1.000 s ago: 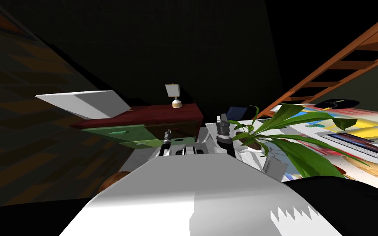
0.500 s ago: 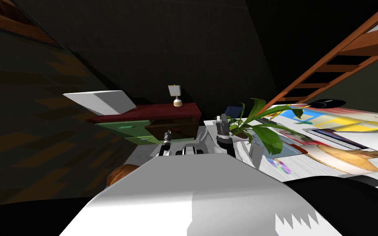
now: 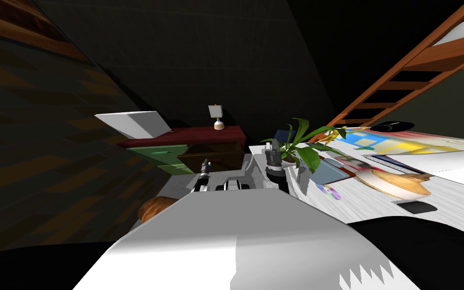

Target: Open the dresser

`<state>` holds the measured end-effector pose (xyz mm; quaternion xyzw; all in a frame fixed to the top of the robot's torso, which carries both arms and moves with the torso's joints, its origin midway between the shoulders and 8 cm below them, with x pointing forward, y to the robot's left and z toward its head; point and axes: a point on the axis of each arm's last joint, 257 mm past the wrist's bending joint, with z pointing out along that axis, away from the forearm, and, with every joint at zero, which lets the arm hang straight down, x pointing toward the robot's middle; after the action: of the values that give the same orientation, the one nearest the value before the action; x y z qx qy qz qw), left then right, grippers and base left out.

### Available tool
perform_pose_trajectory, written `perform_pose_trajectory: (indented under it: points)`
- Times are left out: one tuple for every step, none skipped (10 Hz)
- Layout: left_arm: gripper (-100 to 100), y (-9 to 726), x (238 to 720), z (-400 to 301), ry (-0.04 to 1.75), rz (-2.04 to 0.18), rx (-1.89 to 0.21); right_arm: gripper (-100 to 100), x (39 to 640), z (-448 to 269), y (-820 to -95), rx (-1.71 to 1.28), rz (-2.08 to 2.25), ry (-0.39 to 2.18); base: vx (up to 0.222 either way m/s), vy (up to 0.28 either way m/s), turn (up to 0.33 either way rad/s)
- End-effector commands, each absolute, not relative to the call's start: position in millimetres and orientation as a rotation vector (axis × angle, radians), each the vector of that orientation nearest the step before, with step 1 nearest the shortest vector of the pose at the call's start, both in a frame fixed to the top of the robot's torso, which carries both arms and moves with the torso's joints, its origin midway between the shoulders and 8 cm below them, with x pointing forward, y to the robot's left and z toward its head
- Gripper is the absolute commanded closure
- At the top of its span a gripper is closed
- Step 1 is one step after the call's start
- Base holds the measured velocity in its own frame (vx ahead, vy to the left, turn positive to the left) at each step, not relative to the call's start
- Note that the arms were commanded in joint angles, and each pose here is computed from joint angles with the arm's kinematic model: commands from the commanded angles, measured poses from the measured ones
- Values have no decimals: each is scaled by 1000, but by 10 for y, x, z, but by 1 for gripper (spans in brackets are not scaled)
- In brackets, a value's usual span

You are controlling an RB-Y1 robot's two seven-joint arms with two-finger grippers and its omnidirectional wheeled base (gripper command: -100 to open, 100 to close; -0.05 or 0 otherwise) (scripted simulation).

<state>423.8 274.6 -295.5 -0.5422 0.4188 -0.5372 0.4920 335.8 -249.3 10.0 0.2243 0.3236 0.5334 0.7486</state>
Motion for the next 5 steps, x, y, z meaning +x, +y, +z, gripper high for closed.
perform_pose_trajectory:
  points:
    - [-100,2758,4269,-2846,1018,-1305,-1317,0,3358,100,-2493,491,1166,707,-4,-9,4]
    - [-100,2766,4285,-2792,1018,-1305,-1317,0,3358,100,-2493,491,1166,707,-4,-10,10]
    - [-100,2773,4300,-2737,1019,-1306,-1317,0,3358,100,-2493,491,1166,707,-5,-10,9]
    - [-100,2780,4314,-2682,1019,-1307,-1317,0,3358,100,-2493,491,1166,707,-8,-11,6]
    - [-100,2786,4327,-2627,1020,-1308,-1317,0,3358,100,-2493,490,1166,707,-12,-11,9]
